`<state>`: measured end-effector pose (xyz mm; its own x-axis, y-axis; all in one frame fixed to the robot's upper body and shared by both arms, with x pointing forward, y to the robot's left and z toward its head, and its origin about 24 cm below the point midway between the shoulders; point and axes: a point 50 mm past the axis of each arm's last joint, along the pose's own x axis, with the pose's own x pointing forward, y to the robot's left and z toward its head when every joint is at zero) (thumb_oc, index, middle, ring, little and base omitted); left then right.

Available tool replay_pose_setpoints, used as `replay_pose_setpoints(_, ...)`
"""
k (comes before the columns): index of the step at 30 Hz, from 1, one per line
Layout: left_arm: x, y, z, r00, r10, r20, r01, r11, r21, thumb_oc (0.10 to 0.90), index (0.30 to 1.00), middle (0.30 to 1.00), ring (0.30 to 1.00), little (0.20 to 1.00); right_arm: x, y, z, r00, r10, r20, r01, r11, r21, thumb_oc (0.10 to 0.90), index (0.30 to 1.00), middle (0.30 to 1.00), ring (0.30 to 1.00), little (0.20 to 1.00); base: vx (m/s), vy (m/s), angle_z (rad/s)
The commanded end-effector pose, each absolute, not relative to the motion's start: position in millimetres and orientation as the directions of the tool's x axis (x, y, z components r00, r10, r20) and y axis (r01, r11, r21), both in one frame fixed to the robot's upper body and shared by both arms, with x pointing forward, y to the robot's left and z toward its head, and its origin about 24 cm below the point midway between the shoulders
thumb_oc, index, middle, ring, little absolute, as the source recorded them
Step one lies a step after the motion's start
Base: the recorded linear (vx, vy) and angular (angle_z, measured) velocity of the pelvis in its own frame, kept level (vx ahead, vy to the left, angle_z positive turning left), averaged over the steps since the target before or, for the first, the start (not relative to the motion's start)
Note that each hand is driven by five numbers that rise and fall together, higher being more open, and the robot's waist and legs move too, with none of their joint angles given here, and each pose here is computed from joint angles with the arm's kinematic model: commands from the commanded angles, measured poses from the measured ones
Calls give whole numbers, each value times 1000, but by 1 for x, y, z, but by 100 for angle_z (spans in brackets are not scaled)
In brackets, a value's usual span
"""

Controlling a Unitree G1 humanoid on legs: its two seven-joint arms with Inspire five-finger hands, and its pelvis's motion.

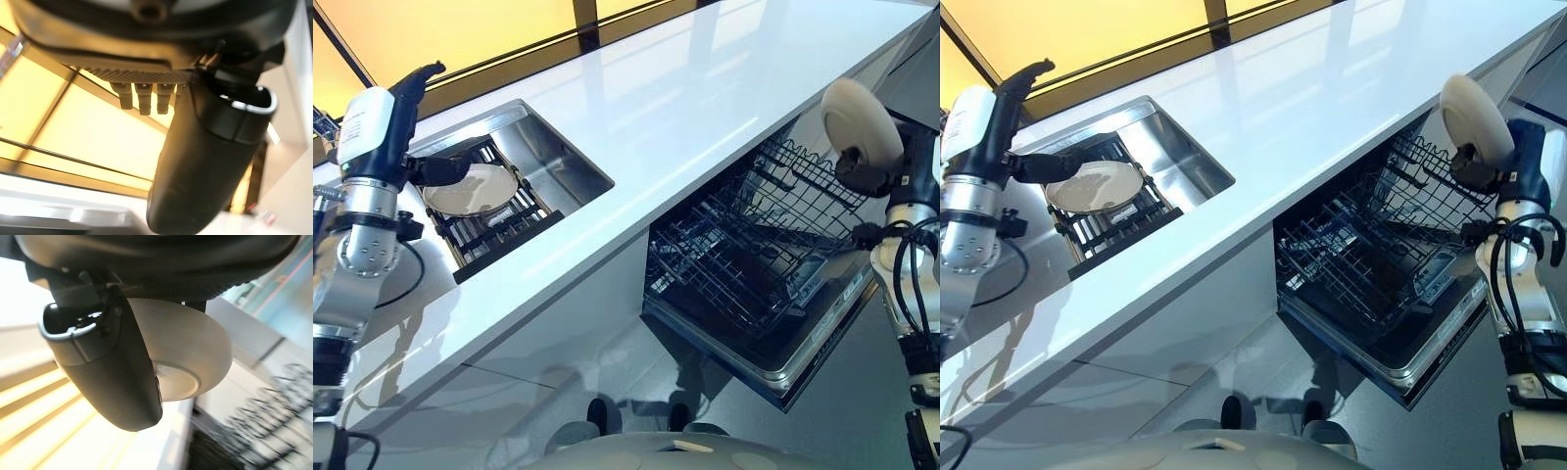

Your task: Pick up plates and place into dishwasher.

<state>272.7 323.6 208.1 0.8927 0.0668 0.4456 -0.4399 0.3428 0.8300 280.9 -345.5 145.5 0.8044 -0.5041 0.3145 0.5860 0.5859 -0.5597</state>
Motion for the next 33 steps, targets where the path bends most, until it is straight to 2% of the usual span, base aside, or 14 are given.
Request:
replay_pose_setpoints(1,261,346,266,804,81,589,-591,206,780,800,900,900,900,900,284,-348,207,727,-445,523,680,573,-457,100,300,300,300,200,25,-6,4)
replay_pose_setpoints(6,259,353,256,849,96,520,-529,190,827,800,900,900,900,900,290,-350,193,763,-455,460,646,568,-510,100,300,300,300,200,50,-2,1)
replay_pose_setpoints(12,261,351,257,895,49,443,-444,183,877,800,900,900,900,900,298,-352,183,804,-447,392,593,545,-593,100,300,300,300,200,59,9,4)
replay_pose_setpoints(19,266,338,253,949,-34,315,-298,243,923,800,900,900,900,900,309,-355,173,855,-450,256,481,505,-717,100,300,300,300,200,53,9,5)
replay_pose_setpoints(24,273,322,254,959,-115,257,-218,276,936,800,900,900,900,900,312,-365,168,856,-489,168,408,439,-800,100,300,300,300,200,37,17,8)
replay_pose_setpoints(33,285,300,271,952,-186,242,-187,270,945,800,900,900,900,900,316,-375,157,823,-567,39,299,375,-877,100,300,300,300,200,5,5,7)
